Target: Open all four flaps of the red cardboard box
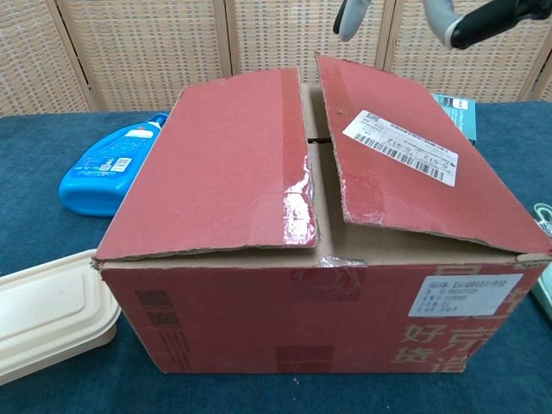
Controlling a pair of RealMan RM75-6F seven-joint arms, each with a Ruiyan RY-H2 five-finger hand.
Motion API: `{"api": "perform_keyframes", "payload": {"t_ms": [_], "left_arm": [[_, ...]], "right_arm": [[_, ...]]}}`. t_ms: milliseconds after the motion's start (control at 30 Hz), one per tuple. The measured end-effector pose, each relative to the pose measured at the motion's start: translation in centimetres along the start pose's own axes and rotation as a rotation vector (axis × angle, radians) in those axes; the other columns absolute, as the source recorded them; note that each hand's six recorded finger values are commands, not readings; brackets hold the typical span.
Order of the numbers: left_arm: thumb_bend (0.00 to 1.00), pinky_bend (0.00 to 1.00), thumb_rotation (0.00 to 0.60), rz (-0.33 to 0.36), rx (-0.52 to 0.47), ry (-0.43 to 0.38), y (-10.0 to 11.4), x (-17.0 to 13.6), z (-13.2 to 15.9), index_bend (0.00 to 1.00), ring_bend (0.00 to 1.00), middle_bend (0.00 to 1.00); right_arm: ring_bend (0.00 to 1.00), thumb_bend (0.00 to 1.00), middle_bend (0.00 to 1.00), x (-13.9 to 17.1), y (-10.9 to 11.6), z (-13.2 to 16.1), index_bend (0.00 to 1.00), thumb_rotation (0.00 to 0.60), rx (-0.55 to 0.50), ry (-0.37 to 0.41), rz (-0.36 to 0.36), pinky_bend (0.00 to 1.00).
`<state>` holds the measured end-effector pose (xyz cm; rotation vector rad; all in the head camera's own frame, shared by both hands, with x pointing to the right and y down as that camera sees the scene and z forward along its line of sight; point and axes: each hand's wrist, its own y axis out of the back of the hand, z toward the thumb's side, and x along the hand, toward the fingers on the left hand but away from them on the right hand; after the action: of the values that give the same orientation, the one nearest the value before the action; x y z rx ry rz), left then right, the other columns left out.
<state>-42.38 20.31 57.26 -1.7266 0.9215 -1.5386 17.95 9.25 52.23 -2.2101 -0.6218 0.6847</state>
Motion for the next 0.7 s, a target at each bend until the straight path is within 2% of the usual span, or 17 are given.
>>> {"api": "perform_keyframes", "payload": {"t_ms": [700], "left_arm": [[0.35, 0.0, 0.517, -0.014, -0.011, 0.014, -0.6, 0.5, -0.5, 0.1, 0.0, 0.0]], "right_arm": [[0.0, 1.0, 0.26, -3.3, -3.2, 0.7, 0.34, 0.6, 0.074, 0.009, 0.085, 0.0]]}}
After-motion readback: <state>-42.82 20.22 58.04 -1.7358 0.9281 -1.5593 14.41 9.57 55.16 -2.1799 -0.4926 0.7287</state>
